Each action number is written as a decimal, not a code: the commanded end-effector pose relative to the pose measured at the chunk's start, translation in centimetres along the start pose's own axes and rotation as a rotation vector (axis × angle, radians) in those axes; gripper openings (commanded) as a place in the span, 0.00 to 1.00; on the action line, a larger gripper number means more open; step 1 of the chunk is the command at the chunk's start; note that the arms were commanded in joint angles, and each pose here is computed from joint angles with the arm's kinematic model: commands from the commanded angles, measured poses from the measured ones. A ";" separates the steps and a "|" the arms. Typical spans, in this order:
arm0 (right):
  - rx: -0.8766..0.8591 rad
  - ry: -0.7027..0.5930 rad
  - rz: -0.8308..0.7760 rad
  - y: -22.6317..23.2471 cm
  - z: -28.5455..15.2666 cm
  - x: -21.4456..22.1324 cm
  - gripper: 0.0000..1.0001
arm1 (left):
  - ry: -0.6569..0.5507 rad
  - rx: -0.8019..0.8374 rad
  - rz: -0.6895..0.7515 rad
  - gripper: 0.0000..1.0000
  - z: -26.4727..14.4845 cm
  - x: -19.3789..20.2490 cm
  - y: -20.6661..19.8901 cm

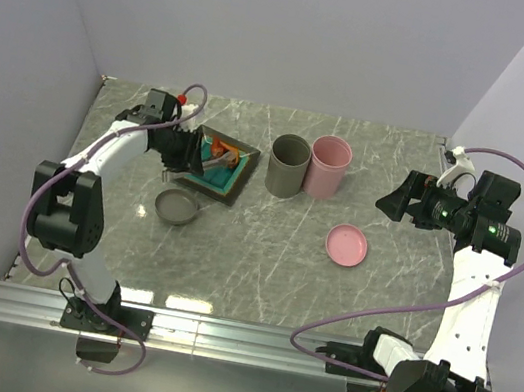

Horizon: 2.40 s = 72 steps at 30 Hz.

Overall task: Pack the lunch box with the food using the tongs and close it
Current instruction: Pick up the food using the clamp, then place the food into the lunch box

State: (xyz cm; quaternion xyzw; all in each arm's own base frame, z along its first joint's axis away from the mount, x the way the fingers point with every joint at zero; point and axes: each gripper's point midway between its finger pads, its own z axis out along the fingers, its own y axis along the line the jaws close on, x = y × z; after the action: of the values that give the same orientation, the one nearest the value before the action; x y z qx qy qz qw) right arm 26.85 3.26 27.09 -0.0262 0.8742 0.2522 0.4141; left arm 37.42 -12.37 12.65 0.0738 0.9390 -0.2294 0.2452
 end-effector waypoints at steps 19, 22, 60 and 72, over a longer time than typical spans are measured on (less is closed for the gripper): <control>0.015 -0.026 -0.026 0.0 -0.5 -0.5 1.00 | -0.019 0.012 0.018 0.46 2.2 -2.0 -0.9; 0.015 -0.026 -0.027 0.0 -0.5 -0.5 1.00 | -0.008 0.005 0.031 0.46 2.6 -1.7 -1.2; 0.003 -0.032 -0.034 0.4 -0.7 -0.6 1.00 | -0.293 0.047 0.255 0.02 -9.4 -6.5 -7.0; 0.003 -0.037 -0.033 0.4 -0.8 -0.8 1.00 | -0.337 0.218 0.393 0.02 -11.5 -7.3 -13.7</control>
State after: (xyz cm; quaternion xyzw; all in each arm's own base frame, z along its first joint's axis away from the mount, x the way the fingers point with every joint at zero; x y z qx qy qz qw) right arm 26.82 3.23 27.11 -0.0275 0.8742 0.2501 0.4153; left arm 36.11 -17.23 26.95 0.1981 0.8597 -0.2587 0.3934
